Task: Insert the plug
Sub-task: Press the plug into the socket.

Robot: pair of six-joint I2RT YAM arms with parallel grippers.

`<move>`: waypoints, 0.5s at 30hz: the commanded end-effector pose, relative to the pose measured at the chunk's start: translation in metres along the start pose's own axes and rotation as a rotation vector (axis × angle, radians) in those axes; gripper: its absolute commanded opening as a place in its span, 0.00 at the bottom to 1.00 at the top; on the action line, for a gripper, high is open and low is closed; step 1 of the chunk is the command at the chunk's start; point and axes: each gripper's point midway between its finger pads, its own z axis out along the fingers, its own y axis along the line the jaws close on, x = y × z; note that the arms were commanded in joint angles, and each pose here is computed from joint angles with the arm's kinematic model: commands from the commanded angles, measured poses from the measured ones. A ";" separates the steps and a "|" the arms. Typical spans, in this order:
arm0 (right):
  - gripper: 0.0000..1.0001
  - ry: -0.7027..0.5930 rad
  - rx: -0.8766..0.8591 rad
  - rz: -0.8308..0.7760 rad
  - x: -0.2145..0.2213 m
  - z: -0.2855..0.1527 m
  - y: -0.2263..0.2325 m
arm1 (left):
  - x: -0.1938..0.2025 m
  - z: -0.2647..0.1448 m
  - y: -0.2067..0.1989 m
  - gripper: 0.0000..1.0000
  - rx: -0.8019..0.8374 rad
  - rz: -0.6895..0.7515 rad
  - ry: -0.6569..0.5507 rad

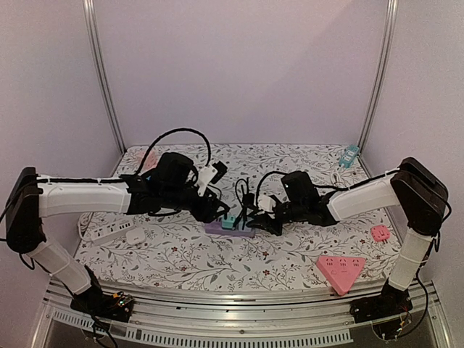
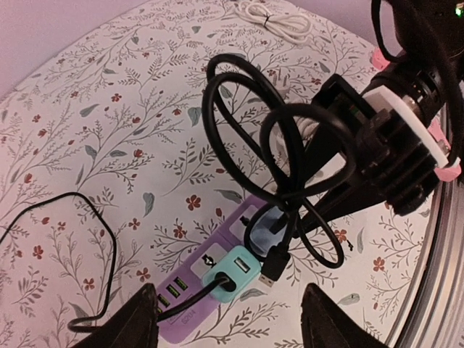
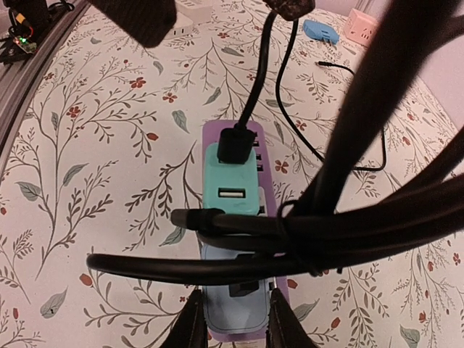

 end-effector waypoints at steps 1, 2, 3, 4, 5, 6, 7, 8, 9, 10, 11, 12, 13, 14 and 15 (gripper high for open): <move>0.00 0.337 0.006 0.105 0.101 0.004 0.023 | -0.003 -0.013 0.005 0.66 -0.034 0.023 -0.025; 0.00 0.342 0.005 0.109 0.102 0.003 0.023 | -0.004 -0.016 0.007 0.66 -0.043 0.021 -0.032; 0.00 0.343 0.007 0.120 0.102 0.003 0.023 | -0.006 -0.020 0.010 0.66 -0.048 0.019 -0.041; 0.00 0.340 0.004 0.126 0.100 0.004 0.023 | -0.006 -0.022 0.012 0.66 -0.055 0.016 -0.043; 0.00 0.335 0.009 0.135 0.098 0.003 0.021 | -0.008 -0.026 0.015 0.66 -0.063 0.013 -0.053; 0.06 0.325 0.018 0.147 0.093 0.003 0.019 | -0.009 -0.029 0.017 0.66 -0.069 0.009 -0.057; 0.11 0.309 0.021 0.154 0.087 0.003 0.017 | -0.010 -0.032 0.019 0.67 -0.072 0.006 -0.063; 0.18 0.288 0.024 0.160 0.079 0.001 0.015 | -0.011 -0.034 0.020 0.67 -0.076 0.003 -0.067; 0.26 0.267 0.022 0.159 0.070 0.001 0.013 | -0.013 -0.038 0.021 0.67 -0.080 0.004 -0.074; 0.33 0.238 0.023 0.162 0.058 -0.002 0.011 | -0.013 -0.040 0.021 0.67 -0.083 0.003 -0.077; 0.40 0.209 0.020 0.160 0.047 -0.005 0.009 | -0.014 -0.042 0.022 0.68 -0.086 0.003 -0.081; 0.47 0.186 0.017 0.159 0.037 -0.006 0.008 | -0.015 -0.044 0.022 0.68 -0.087 0.004 -0.086; 0.51 0.154 0.019 0.158 0.024 -0.010 0.005 | -0.015 -0.046 0.022 0.69 -0.088 0.004 -0.087; 0.54 0.133 0.016 0.156 0.016 -0.012 0.004 | -0.016 -0.047 0.022 0.69 -0.090 0.004 -0.089; 0.57 0.110 0.015 0.156 0.006 -0.015 0.002 | -0.016 -0.048 0.022 0.69 -0.091 0.005 -0.091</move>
